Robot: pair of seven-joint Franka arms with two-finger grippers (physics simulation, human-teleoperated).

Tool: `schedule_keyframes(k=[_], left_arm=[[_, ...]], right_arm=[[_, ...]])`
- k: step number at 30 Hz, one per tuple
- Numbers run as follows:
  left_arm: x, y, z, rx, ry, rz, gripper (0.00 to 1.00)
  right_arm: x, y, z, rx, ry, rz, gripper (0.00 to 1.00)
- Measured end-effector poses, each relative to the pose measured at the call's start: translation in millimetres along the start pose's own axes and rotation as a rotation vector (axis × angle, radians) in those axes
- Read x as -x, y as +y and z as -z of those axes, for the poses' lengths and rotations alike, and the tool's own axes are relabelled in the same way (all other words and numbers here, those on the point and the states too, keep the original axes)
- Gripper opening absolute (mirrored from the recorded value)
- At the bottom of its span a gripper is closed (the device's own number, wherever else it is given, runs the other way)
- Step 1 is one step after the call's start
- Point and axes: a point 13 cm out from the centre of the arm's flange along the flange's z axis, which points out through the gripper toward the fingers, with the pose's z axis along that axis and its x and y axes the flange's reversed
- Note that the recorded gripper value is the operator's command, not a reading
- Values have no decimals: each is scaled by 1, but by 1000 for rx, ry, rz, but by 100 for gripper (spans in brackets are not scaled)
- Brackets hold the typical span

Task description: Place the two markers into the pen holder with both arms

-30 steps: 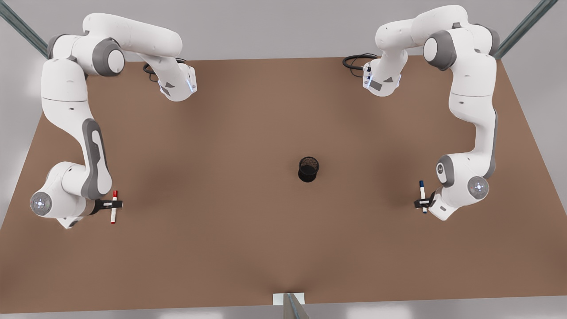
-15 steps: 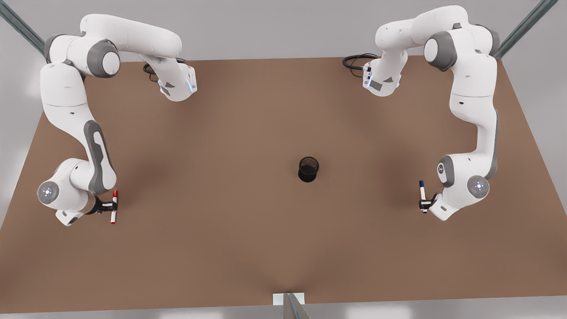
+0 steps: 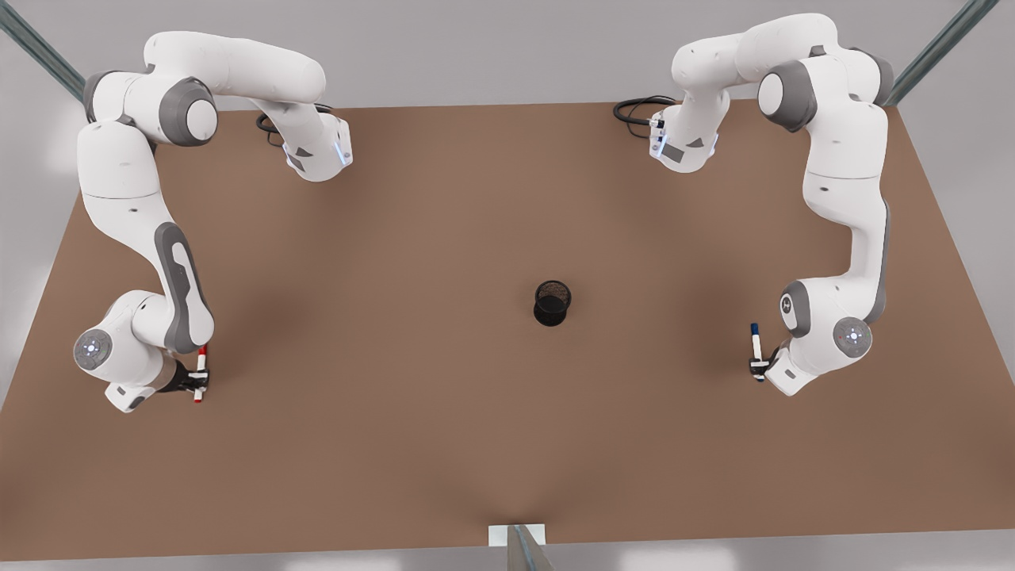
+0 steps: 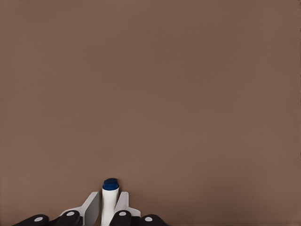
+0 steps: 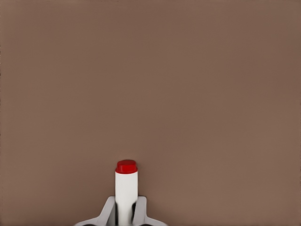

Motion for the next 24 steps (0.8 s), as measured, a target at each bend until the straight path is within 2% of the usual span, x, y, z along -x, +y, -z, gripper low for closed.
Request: schedule_keyframes(k=[3, 6, 10, 14, 19, 24], left_arm=[[0, -1, -1, -1, 1, -3, 38], [-2, -1, -5, -3, 6, -4, 37], [-1, -2, -6, -4, 6, -4, 31], [0, 0, -5, -2, 5, -3, 28], [-1, 0, -7, -1, 7, 0, 28], [-2, -1, -10, -2, 10, 3, 28]], right_arm=[[14, 19, 14, -3, -16, 40, 21], [44, 60, 69, 17, -80, 101, 21], [84, 161, 158, 204, -233, 201, 21], [98, 281, 217, 329, -315, 352, 21], [93, 475, 247, 389, -384, 578, 21], [63, 651, 255, 477, -510, 713, 21]])
